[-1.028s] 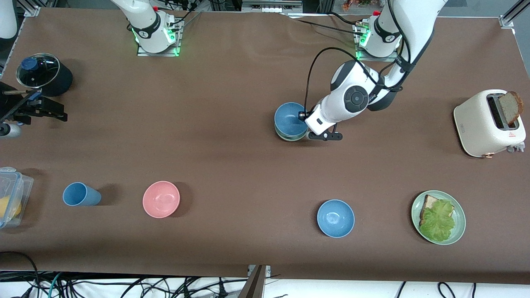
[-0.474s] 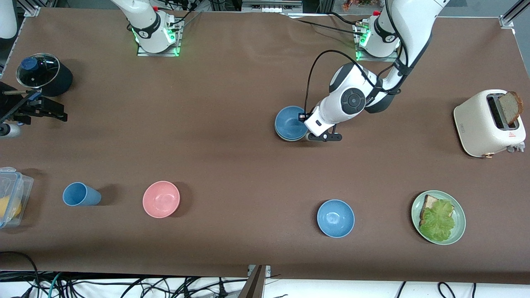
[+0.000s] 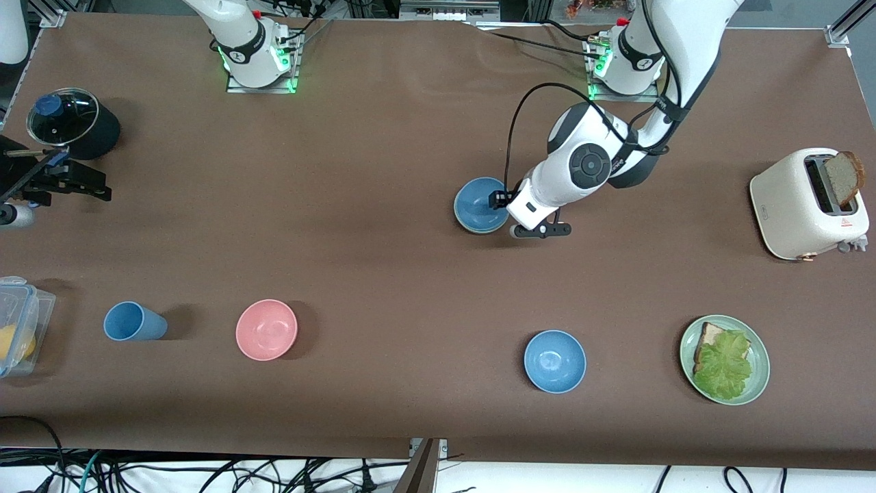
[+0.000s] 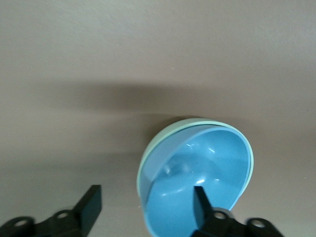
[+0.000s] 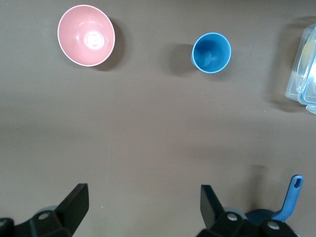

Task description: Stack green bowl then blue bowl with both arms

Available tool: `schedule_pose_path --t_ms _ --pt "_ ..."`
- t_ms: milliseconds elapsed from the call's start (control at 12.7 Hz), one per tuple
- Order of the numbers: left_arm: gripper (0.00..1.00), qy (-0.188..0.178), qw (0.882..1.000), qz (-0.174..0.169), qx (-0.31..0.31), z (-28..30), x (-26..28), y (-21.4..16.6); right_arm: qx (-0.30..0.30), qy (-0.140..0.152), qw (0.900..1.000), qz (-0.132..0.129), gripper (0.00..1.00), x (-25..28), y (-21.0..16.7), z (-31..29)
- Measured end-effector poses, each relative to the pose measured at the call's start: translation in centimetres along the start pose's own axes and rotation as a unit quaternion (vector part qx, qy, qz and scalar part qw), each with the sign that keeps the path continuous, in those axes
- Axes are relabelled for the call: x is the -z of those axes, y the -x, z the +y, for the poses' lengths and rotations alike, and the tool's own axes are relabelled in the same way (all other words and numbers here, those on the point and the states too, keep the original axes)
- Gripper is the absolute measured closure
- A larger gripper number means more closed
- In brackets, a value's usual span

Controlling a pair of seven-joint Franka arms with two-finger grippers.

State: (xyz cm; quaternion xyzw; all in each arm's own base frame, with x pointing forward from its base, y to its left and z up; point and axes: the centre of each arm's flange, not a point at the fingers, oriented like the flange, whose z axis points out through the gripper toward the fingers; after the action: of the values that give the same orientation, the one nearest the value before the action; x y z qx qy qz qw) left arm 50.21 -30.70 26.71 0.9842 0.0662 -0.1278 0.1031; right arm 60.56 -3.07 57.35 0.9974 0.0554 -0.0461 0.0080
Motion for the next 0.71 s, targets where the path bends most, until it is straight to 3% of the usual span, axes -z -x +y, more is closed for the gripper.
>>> schedule_pose_path --t_ms 79,316,553,711 --pt "0.01 -0.010 1.000 -0.005 0.013 -1.0 2.0 -0.7 0.000 0.000 1.000 0.000 0.00 0.0 0.0 0.0" --pt "0.05 -0.055 0.997 -0.006 0.046 -6.0 11.4 -3.8 0.000 0.000 1.000 0.000 0.00 0.0 0.0 0.0" --pt "0.00 -0.060 0.996 0.056 0.046 -9.6 21.8 -4.2 0.000 0.000 1.000 0.000 0.00 0.0 0.0 0.0" --pt "0.00 -0.065 0.994 0.077 0.034 -12.4 26.4 -3.0 0.000 0.000 1.000 0.000 0.00 0.0 0.0 0.0"
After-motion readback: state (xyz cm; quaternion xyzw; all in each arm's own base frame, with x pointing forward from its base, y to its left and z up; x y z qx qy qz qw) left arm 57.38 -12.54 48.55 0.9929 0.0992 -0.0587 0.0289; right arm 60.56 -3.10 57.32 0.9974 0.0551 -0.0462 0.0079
